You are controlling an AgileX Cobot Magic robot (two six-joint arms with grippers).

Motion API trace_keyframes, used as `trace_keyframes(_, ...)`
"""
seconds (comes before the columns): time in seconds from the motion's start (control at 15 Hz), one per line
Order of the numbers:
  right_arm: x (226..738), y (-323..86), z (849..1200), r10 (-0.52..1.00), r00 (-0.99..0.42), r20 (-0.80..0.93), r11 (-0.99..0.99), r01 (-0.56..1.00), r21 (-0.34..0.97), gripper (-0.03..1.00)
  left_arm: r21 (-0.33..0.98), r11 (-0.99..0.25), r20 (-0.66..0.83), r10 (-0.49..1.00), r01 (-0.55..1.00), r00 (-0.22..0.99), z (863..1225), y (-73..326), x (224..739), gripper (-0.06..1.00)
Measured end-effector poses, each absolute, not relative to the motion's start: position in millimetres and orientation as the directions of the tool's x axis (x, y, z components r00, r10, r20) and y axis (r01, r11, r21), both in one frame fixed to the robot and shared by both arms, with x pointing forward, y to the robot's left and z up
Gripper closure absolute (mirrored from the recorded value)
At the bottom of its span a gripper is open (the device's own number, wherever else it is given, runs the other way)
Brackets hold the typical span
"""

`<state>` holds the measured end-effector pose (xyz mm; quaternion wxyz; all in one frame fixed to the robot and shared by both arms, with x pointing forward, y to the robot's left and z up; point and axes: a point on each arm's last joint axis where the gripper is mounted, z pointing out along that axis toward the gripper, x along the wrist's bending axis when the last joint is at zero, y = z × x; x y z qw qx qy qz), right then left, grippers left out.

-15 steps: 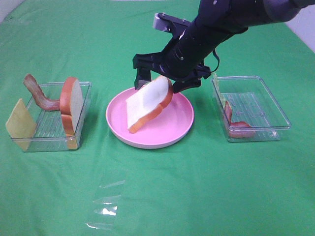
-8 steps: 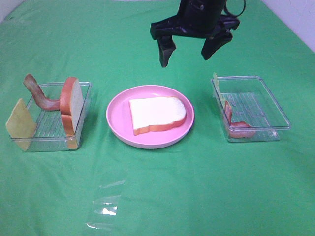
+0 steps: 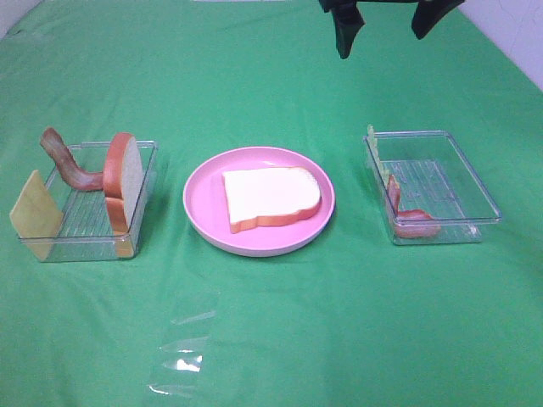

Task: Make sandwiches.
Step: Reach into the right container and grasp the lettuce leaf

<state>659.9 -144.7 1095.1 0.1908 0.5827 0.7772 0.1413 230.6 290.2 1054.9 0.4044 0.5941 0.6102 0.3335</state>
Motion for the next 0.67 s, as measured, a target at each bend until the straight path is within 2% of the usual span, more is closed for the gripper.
trace_keyframes(0.2,674,-168,1081,0.979,-0.184,-0.092,0.206,0.888,0.411,0.05,0.887,0.072,-0.097,0.995,0.455,0.033,1055,290,231,-0.03)
trace_keyframes(0.47,693,-159,1013,0.98,-0.186,-0.064,0.197,0.941,0.274,0.05,0.887,0.072,-0.097,0.995,0.455,0.033,1055,290,231,-0.03)
trace_keyframes(0.67,700,-157,979,0.982,-0.184,-0.051,0.191,0.96,0.205,0.06,0.887,0.072,-0.097,0.995,0.455,0.033,1055,290,231,-0.03)
